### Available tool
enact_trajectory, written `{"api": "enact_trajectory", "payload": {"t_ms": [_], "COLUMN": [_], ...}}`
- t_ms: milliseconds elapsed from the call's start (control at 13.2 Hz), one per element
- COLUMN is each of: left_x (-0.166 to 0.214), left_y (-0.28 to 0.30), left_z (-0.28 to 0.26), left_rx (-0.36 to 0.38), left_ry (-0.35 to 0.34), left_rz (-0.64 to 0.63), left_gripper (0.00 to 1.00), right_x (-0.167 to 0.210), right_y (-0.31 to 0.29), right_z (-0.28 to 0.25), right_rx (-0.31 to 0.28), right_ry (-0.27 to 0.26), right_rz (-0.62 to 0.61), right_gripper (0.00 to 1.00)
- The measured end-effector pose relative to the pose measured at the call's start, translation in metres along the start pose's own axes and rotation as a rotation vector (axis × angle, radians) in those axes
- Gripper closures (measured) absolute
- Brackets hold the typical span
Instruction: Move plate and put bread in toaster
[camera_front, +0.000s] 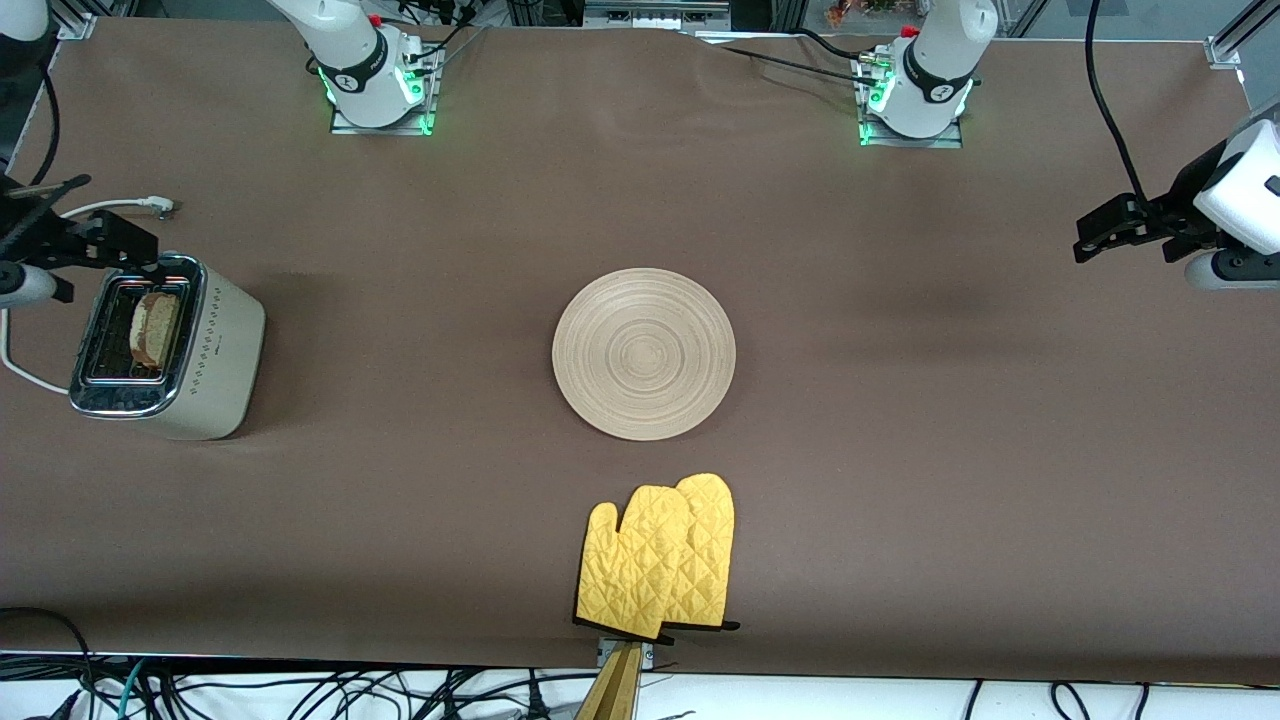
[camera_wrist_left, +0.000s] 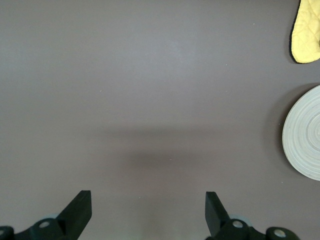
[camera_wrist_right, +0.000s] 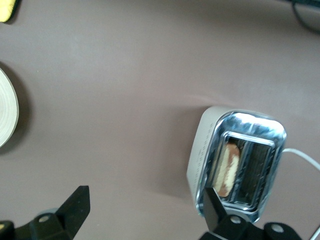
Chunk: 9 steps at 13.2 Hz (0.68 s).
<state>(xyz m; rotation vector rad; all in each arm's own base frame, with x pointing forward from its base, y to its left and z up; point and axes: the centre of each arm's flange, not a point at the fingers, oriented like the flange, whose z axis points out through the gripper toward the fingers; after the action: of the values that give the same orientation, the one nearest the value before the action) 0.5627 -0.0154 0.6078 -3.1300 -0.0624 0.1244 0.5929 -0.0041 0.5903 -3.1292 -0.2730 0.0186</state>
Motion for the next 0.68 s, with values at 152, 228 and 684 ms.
{"api": "enact_trajectory", "payload": {"t_ms": [152,228,684], "left_x": [0.0,0.0,0.0], "left_y": [0.0,0.0,0.0], "left_z": [0.0,0.0,0.0], "left_rx": [0.0,0.0,0.0], "left_ry": [0.0,0.0,0.0], "left_rz": [0.0,0.0,0.0], "left_gripper": [0.0,0.0,0.0], "right_x": [-0.002,-0.003,-0.011], "right_y": [-0.002,0.001,0.016], "right_z": [0.012,0.015,0.02], "right_rx": [0.001,0.001,-0.001], "right_ry": [-0.025,-0.032,-0.046], "right_rz": [0.07,0.085,0.116], "right_gripper": [0.0,0.0,0.0]}}
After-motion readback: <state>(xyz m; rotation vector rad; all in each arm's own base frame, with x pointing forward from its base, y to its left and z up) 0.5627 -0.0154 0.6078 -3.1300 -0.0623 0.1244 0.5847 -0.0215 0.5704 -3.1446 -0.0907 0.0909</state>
